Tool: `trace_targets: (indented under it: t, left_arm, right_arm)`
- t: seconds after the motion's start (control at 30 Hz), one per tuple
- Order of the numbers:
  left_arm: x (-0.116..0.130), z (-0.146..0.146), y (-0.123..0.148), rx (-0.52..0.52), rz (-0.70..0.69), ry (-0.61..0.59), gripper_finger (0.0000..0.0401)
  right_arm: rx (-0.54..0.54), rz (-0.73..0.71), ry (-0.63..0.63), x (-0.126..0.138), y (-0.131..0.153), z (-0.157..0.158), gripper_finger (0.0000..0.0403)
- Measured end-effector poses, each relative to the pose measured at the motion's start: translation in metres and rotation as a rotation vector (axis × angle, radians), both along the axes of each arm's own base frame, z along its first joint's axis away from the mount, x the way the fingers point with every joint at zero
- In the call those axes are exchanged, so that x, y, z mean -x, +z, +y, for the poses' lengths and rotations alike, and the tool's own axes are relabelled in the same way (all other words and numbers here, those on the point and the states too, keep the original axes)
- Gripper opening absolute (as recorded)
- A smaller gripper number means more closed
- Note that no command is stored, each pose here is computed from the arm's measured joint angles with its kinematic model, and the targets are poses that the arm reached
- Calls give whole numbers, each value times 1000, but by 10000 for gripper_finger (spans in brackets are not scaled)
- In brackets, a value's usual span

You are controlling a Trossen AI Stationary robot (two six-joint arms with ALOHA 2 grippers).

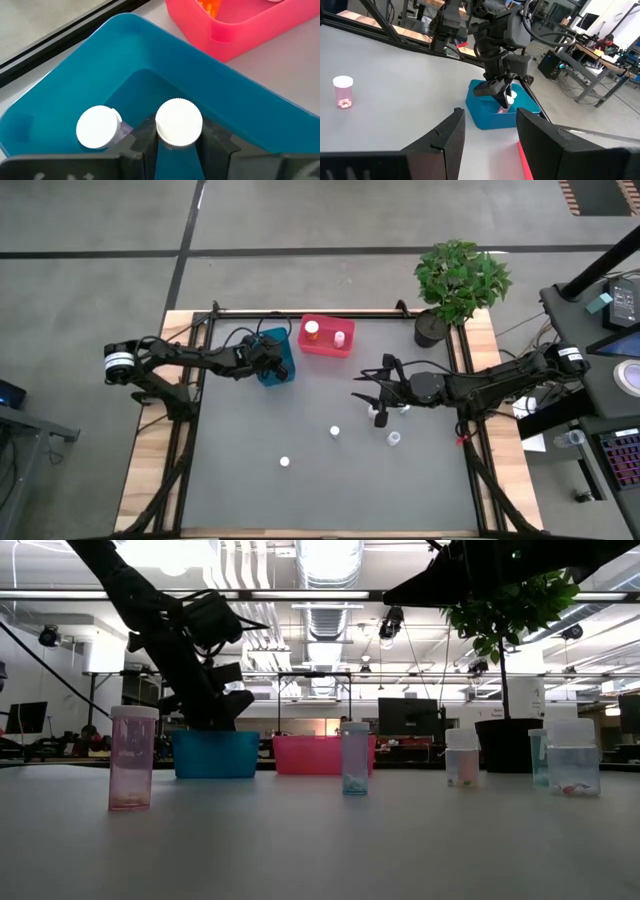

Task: Pick and place medicine bottles into bin by pill shape (circle, oval)
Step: Put the orange tablet bottle into the blue bin, then put the top white capsule bottle into the red bin

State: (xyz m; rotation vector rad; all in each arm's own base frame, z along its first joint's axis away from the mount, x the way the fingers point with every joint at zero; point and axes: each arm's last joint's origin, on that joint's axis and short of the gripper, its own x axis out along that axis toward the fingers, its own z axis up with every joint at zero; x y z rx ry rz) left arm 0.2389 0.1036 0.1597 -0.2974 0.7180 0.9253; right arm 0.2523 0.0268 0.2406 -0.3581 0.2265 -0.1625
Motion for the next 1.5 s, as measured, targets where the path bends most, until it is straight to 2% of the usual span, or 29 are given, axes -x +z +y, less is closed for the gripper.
trace_targets:
  t: [0.33,1.1,1.33,1.5]
  left_arm:
    - [0,0,0,0,1,0,139]
    - [3,-1,11,-26,-11,-22,142]
    - [7,-3,25,-58,-49,-38,142]
    - [14,-6,45,-86,-130,-45,142]
  right_arm:
    - [1,0,0,0,0,0,166]
    - [2,1,0,0,0,0,166]
    - [2,1,0,0,0,0,166]
    - [2,1,0,0,0,0,166]
